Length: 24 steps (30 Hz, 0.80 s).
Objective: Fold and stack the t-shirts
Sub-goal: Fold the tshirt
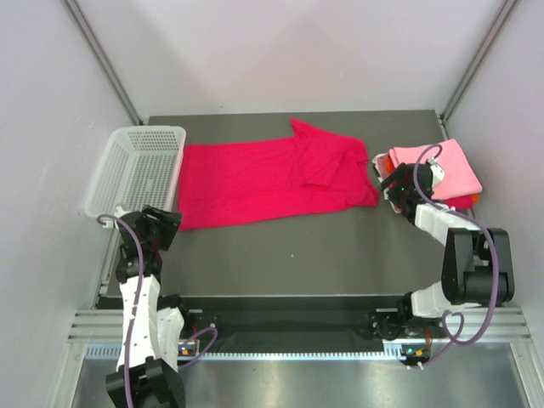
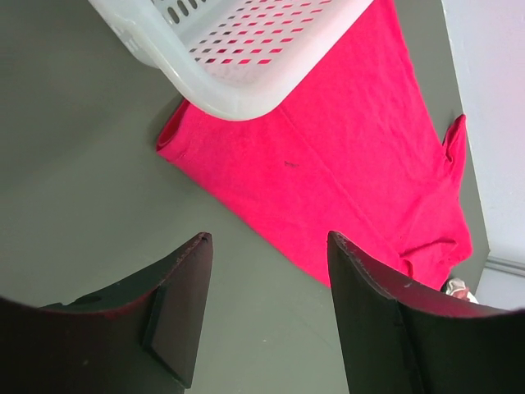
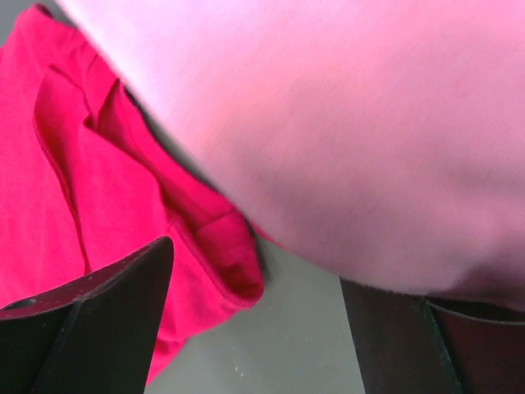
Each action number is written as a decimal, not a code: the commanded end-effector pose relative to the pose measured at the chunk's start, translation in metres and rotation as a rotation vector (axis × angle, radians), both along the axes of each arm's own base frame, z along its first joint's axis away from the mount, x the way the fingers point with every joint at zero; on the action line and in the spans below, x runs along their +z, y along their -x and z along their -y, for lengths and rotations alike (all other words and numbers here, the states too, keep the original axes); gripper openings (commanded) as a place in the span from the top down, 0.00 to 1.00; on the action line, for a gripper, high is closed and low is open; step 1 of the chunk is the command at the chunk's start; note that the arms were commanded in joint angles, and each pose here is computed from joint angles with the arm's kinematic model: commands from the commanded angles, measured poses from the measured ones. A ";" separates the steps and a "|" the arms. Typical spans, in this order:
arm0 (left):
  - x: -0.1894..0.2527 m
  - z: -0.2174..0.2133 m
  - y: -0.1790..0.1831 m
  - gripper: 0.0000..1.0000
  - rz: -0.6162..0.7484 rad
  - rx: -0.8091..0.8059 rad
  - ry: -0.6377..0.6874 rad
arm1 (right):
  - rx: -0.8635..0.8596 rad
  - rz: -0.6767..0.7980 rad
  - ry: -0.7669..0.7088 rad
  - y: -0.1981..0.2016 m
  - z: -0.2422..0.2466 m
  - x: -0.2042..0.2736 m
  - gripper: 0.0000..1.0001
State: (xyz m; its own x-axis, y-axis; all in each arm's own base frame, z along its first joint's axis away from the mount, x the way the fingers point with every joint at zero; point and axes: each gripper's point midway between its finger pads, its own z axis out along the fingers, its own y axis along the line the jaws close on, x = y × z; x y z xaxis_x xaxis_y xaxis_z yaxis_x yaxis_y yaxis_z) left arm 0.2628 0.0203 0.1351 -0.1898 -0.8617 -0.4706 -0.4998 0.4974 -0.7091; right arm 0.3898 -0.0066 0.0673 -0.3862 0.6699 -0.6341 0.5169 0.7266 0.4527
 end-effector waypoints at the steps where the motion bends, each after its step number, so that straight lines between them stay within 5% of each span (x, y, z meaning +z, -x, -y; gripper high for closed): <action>1: 0.002 0.002 -0.009 0.38 0.047 -0.031 -0.016 | 0.030 0.073 0.081 0.000 -0.008 0.029 0.20; 9: -0.022 0.015 -0.011 0.42 0.013 -0.040 0.049 | 0.101 0.118 -0.044 0.030 -0.076 0.030 0.26; 17: -0.042 0.028 -0.010 0.47 0.003 0.020 0.090 | -0.018 0.116 -0.163 0.027 -0.085 0.011 0.30; 24: -0.056 0.025 -0.013 0.49 0.039 0.109 0.140 | -0.105 0.050 -0.206 0.009 -0.077 -0.015 0.54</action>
State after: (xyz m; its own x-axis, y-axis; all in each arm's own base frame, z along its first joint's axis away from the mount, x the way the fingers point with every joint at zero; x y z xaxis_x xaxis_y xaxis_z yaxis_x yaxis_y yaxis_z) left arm 0.2599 -0.0159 0.0652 -0.1927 -0.9169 -0.3496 -0.5551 0.3957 -0.7317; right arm 0.3527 0.0737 0.0387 -0.3637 0.7771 -0.5137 0.5502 0.6242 0.5547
